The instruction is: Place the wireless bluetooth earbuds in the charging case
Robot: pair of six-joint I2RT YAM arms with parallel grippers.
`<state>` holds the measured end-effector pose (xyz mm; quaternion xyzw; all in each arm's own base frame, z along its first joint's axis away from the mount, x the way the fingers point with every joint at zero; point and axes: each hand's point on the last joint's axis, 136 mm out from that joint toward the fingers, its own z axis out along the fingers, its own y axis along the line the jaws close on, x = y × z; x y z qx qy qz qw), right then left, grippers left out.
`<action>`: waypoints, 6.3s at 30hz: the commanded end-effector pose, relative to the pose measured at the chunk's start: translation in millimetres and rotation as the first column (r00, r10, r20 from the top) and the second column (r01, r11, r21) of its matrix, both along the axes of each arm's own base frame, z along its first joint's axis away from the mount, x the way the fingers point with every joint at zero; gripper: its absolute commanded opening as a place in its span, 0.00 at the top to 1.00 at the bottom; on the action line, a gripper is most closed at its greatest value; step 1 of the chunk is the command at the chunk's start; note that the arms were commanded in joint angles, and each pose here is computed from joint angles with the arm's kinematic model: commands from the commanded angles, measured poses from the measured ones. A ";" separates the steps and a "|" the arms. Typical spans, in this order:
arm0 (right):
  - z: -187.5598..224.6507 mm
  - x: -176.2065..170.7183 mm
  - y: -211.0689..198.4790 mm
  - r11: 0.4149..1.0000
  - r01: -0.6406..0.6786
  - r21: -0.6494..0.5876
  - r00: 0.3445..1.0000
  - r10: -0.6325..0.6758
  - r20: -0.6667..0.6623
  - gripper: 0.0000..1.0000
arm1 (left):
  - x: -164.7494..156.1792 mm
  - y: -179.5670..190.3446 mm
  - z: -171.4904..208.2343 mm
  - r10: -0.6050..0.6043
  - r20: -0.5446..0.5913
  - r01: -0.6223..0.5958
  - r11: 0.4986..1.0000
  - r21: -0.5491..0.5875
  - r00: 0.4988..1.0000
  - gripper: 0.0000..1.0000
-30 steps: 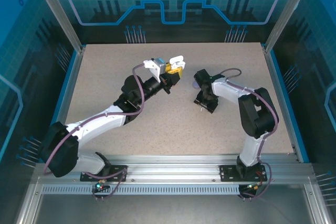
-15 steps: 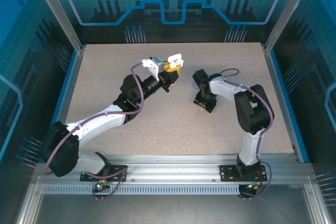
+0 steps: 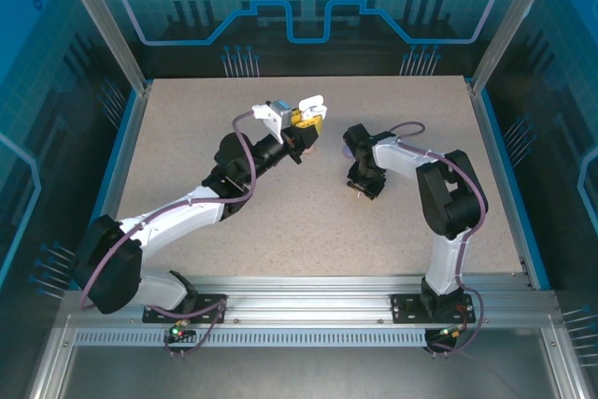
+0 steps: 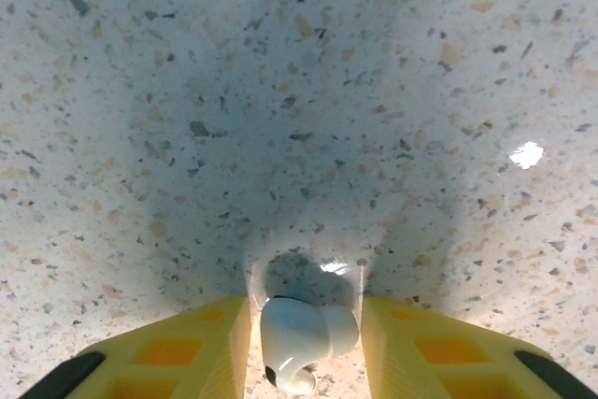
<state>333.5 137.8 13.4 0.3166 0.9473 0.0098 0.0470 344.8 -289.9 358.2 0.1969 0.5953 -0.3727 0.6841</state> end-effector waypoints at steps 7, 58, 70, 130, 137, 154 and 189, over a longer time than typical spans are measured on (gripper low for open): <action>-22.3 -3.6 -5.0 0.993 -0.111 0.026 0.993 0.112 -0.034 0.67 | 2.9 3.0 9.3 0.007 0.020 -0.007 1.000 -0.025 1.000 1.00; 406.0 15.1 15.3 0.881 -0.448 -0.152 0.221 0.274 0.936 0.76 | -7.3 -16.0 19.0 -0.051 0.299 0.003 0.987 0.158 0.953 1.00; 457.7 -6.1 49.8 0.805 -0.538 -0.251 -0.055 0.264 0.963 0.75 | -6.4 -25.6 47.8 -0.039 0.405 -0.011 0.993 0.122 0.914 1.00; 377.9 10.3 107.4 0.573 -0.615 -0.541 -0.032 0.667 0.744 0.74 | 4.9 -42.2 41.3 -0.064 0.340 0.019 0.991 0.133 0.938 1.00; 382.8 13.7 98.8 0.615 -0.584 -0.529 0.010 0.658 0.753 0.66 | 6.4 -43.1 36.8 -0.064 0.327 0.021 0.991 0.135 0.943 1.00; 418.4 10.8 78.2 0.729 -0.564 -0.387 0.047 0.497 0.867 0.45 | 7.0 -43.5 34.4 -0.066 0.317 0.024 0.991 0.132 0.946 1.00; 380.7 39.1 27.0 0.817 -0.576 0.016 0.362 0.238 0.901 0.82 | 8.9 -42.5 32.1 -0.055 0.311 0.016 0.992 0.125 0.949 1.00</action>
